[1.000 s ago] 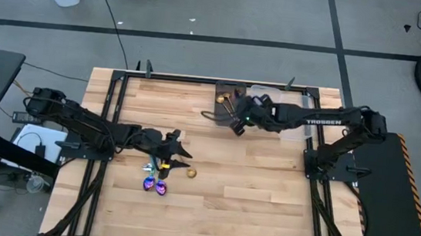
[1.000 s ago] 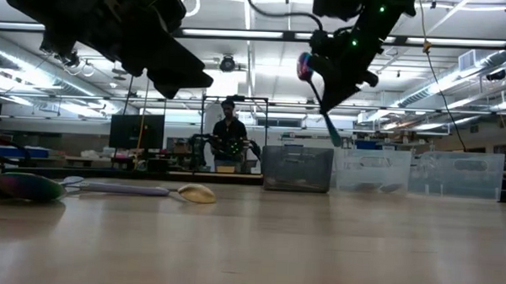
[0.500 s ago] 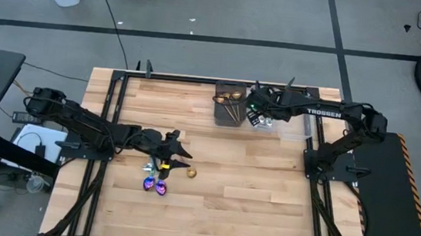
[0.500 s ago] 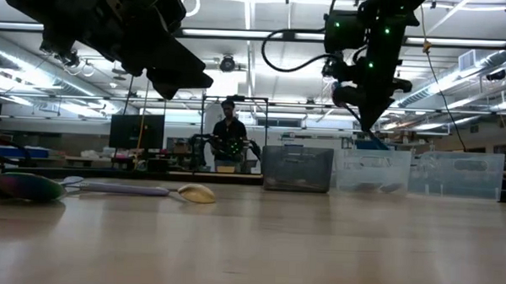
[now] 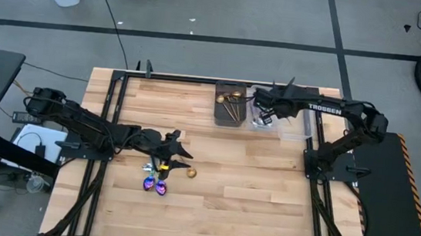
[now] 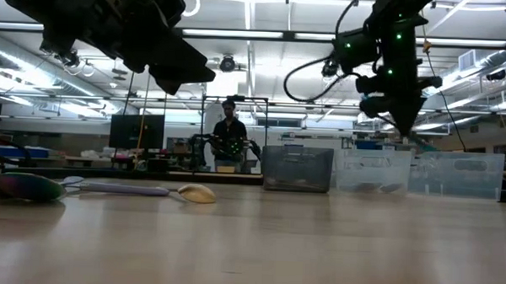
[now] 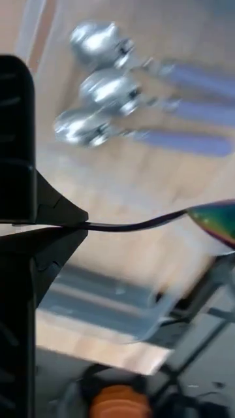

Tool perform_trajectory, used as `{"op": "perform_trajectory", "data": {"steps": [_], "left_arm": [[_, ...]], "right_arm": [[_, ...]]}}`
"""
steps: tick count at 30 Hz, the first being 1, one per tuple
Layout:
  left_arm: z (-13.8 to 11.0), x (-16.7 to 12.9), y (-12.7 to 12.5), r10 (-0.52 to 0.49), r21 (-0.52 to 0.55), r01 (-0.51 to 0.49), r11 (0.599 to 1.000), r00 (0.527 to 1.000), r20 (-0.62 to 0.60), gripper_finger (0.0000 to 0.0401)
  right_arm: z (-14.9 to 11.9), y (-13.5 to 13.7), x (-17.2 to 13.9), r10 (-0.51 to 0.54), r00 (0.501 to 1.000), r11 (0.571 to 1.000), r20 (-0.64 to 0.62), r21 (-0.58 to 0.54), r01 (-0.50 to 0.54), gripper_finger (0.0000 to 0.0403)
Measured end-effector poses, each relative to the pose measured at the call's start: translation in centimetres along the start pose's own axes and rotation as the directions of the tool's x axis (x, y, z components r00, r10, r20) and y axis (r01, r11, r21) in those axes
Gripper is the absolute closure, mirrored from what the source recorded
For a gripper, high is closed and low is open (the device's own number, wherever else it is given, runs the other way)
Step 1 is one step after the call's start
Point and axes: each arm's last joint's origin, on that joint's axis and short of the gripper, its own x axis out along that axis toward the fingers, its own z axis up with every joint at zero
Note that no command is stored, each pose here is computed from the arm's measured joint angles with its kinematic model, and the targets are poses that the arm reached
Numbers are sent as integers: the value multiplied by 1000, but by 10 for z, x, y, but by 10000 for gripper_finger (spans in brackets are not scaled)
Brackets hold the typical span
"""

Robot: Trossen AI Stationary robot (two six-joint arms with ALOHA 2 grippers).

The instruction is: Sort silverware by color (type)

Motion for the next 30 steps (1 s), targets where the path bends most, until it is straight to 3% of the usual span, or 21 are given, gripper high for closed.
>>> {"op": "perform_trajectory", "data": {"steps": [12, 19, 30], "left_arm": [[0, 0, 0, -1, 28, 1, 1000, 1000, 1, 239], [0, 0, 0, -2, 41, 2, 999, 1000, 1, 239], [0, 0, -1, -13, 35, 13, 999, 1000, -1, 239]], "right_arm": [[-18, -13, 22, -40, 971, 998, -237, -60, 26, 392], [-24, -22, 43, -75, 951, 995, -298, -79, 54, 392], [-25, -32, 68, -22, 935, 999, -355, -43, 7, 392]]}}
